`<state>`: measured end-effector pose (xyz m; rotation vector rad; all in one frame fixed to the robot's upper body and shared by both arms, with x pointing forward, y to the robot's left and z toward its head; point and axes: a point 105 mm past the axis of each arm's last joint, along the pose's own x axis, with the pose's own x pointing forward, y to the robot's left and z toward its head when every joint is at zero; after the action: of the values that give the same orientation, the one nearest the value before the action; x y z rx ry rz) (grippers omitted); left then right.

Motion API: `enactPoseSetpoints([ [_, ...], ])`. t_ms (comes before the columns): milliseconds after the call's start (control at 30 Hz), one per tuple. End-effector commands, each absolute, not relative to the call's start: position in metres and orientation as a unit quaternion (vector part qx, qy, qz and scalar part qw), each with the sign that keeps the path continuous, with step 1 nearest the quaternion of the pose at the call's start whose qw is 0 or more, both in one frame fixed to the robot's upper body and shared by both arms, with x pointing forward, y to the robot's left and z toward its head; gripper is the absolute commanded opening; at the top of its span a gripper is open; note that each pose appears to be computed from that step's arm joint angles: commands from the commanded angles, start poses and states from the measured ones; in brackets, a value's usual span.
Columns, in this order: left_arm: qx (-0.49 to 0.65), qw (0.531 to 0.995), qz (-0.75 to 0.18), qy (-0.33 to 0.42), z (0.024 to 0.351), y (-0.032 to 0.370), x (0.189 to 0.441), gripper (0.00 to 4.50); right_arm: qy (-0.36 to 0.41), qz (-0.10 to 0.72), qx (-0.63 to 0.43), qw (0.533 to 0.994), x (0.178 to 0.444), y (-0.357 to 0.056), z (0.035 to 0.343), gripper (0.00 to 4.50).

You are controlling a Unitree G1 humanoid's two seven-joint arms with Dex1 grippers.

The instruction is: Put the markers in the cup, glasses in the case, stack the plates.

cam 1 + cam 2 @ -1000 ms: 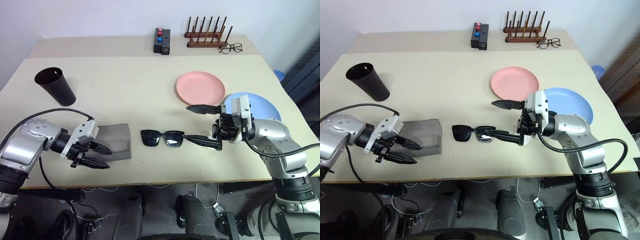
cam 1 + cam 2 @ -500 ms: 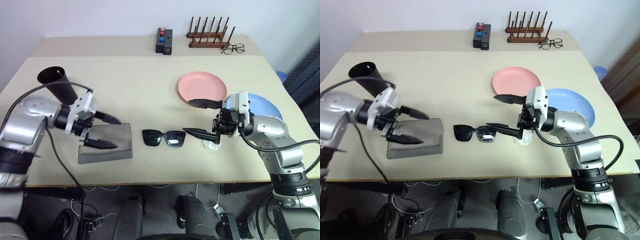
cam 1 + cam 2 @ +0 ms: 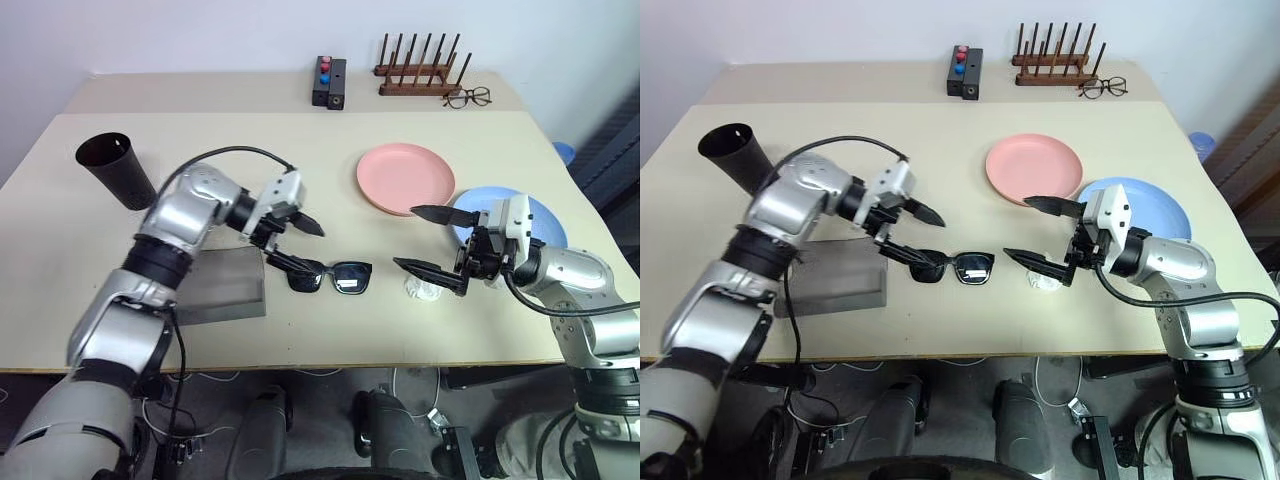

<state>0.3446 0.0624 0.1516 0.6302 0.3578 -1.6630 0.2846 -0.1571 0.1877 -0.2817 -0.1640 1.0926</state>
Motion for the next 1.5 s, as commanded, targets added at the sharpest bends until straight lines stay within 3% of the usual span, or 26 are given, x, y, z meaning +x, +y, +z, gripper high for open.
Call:
enactPoseSetpoints([
  [33, 0.321, 0.606, -0.711, 0.154, 0.149, 0.057, 0.353, 4.43, -0.102, 0.503, -0.149, 0.845, 0.279, -0.159, 0.200, 4.50],
  [400, 0.314, 0.593, -0.722, 0.172, 0.130, 0.034, 0.352, 4.43, -0.108, 0.482, -0.149, 0.857, 0.277, -0.158, 0.200, 4.50],
  [500, 0.310, 0.585, -0.727, 0.180, 0.127, 0.034, 0.349, 3.70, -0.110, 0.477, -0.150, 0.859, 0.277, -0.159, 0.201, 4.50],
  [633, 0.323, 0.579, -0.726, 0.184, 0.123, 0.035, 0.348, 1.86, -0.110, 0.475, -0.150, 0.860, 0.277, -0.158, 0.202, 4.50],
  [667, 0.322, 0.576, -0.728, 0.187, 0.122, 0.035, 0.347, 1.19, -0.111, 0.473, -0.152, 0.861, 0.278, -0.158, 0.203, 4.50],
  [733, 0.322, 0.571, -0.730, 0.196, 0.120, 0.036, 0.345, 0.47, -0.113, 0.471, -0.153, 0.861, 0.278, -0.159, 0.204, 4.50],
  [1133, 0.309, 0.574, -0.727, 0.216, 0.127, 0.039, 0.347, 0.47, -0.118, 0.468, -0.156, 0.862, 0.282, -0.156, 0.206, 4.50],
  [1167, 0.305, 0.575, -0.728, 0.214, 0.130, 0.039, 0.347, 0.47, -0.118, 0.467, -0.156, 0.862, 0.283, -0.156, 0.206, 4.50],
  [1233, 0.289, 0.576, -0.734, 0.213, 0.139, 0.039, 0.346, 0.00, -0.120, 0.467, -0.157, 0.862, 0.283, -0.156, 0.206, 4.50],
  [1500, 0.176, 0.601, -0.747, 0.222, 0.182, 0.043, 0.336, 0.00, -0.123, 0.466, -0.158, 0.862, 0.287, -0.155, 0.207, 4.50],
])
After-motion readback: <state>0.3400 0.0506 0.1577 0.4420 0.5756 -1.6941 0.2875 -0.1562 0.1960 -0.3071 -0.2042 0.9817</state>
